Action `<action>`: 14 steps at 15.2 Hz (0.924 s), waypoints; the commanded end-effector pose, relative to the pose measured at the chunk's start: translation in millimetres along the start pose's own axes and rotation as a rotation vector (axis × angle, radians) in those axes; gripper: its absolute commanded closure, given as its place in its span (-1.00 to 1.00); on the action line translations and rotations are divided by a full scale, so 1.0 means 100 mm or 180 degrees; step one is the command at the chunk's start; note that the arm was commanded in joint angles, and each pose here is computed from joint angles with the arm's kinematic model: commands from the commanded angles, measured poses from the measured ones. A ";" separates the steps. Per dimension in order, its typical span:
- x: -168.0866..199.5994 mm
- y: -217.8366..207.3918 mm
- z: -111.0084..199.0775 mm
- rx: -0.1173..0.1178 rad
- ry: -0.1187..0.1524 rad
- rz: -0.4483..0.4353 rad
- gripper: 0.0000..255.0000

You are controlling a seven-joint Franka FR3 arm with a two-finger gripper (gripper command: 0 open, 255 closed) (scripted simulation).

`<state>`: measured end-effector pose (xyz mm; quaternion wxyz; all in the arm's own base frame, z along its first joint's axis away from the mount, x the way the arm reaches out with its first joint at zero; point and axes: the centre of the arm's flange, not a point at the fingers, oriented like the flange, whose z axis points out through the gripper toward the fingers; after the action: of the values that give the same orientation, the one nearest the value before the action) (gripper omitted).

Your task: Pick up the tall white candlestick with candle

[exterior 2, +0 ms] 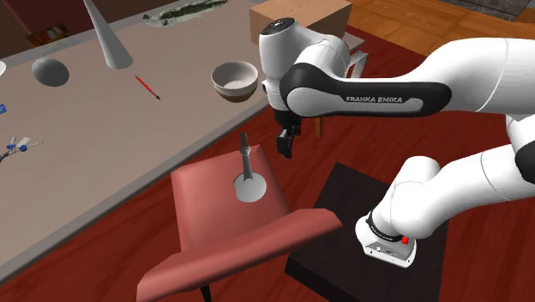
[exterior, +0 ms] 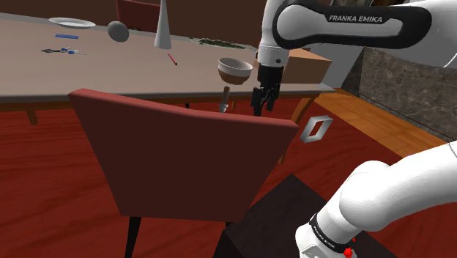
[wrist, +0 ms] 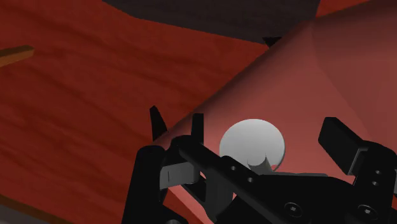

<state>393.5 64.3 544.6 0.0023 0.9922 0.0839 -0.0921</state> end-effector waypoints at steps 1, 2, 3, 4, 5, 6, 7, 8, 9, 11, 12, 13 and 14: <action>0.27 -0.07 -0.07 0.0079 -0.0094 0.0056 -1.00; 0.41 -0.11 -0.10 0.0116 -0.0138 0.0083 -1.00; 0.55 -0.15 -0.13 0.0153 -0.0183 0.0111 -1.00; 0.69 -0.18 -0.16 0.0190 -0.0227 0.0138 -1.00; 0.82 -0.21 -0.19 0.0227 -0.0271 0.0165 -1.00; 0.96 -0.24 -0.22 0.0264 -0.0316 0.0192 -1.00; 1.10 -0.27 -0.24 0.0302 -0.0360 0.0219 -1.00; 1.24 -0.30 -0.27 0.0339 -0.0404 0.0247 -1.00; 1.38 -0.32 -0.29 0.0376 -0.0449 0.0274 -1.00; 1.60 -0.36 -0.32 0.0431 -0.0515 0.0314 -1.00; 1.60 -0.36 -0.26 0.0431 -0.0515 0.0314 -1.00; 1.61 -0.36 -0.21 0.0431 -0.0515 0.0314 -1.00; 1.62 -0.35 -0.16 0.0431 -0.0515 0.0314 -1.00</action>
<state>546.2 126.1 535.0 -0.0529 0.9825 0.0286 -0.1765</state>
